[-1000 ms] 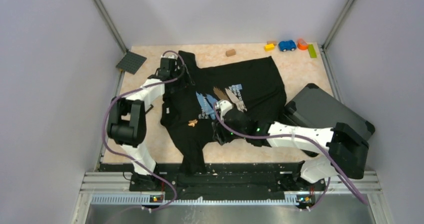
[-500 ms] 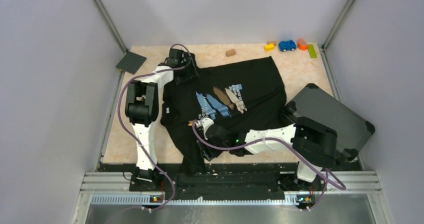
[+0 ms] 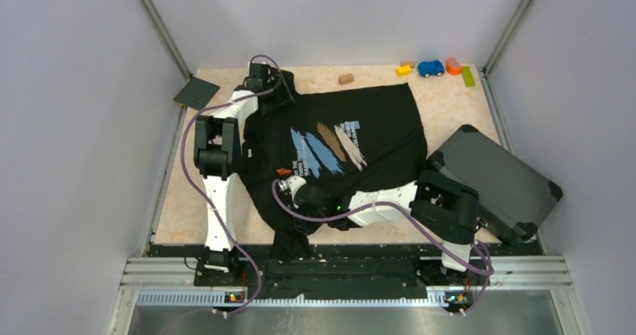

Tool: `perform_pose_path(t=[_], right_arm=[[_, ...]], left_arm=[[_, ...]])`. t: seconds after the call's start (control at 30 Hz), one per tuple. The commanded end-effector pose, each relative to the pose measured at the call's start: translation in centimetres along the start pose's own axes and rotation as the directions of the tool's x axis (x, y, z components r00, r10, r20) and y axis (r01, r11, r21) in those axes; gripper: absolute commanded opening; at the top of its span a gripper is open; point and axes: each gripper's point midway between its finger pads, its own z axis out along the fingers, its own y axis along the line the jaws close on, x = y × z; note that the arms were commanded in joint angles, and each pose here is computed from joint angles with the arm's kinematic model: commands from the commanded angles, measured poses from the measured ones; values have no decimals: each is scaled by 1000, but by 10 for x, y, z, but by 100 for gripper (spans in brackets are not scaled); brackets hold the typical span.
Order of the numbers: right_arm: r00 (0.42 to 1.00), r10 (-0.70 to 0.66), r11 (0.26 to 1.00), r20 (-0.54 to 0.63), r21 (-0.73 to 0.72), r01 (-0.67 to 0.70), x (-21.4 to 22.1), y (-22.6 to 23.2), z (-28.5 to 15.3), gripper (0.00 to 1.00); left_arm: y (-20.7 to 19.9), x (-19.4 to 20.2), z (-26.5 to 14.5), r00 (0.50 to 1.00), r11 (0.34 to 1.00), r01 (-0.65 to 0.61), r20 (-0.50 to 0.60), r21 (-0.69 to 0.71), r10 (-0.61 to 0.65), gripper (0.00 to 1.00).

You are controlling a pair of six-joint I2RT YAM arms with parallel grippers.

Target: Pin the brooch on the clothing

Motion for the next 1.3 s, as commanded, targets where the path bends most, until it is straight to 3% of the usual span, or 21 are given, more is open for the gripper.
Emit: perform_pose_path(t=[0.0,0.13,0.33,0.53,0.73,0.87,1.0,1.17,1.27], right_arm=[[1000,-11,1000,1,-27,11,-8,10,0,0],[996,-28,997,-90,-74,21,11,16,-7,0],[992,-44,996,-117,-84,34,11,19,-13,0],[997,-58,996,-57,-77,54,-13,23,-28,40],[992,-113,993,63,46,110,-53,1,-63,54],[985,-104,987,135,134,86,-82,-38,-91,55],[969,-73,980,236,198,26,-107,-87,-121,57],[941,56,960,335,242,-143,-120,-169,-161,58],[908,128,911,399,315,-267,-114,-227,-195,58]], left_arm=[[34,30,31,994,998,40,-97,-58,-46,76],[33,21,34,995,998,43,-83,-46,-47,76],[32,15,38,996,998,55,-73,-29,-57,76],[2,3,14,999,996,19,-39,86,-16,79],[-56,-33,-51,989,976,-117,109,184,98,86],[-79,-45,-90,977,962,-154,179,224,115,88],[-72,-60,-123,944,970,-183,304,161,128,91],[-53,-61,-163,909,981,-179,394,74,136,94],[-41,-64,-194,868,988,-153,482,29,120,94]])
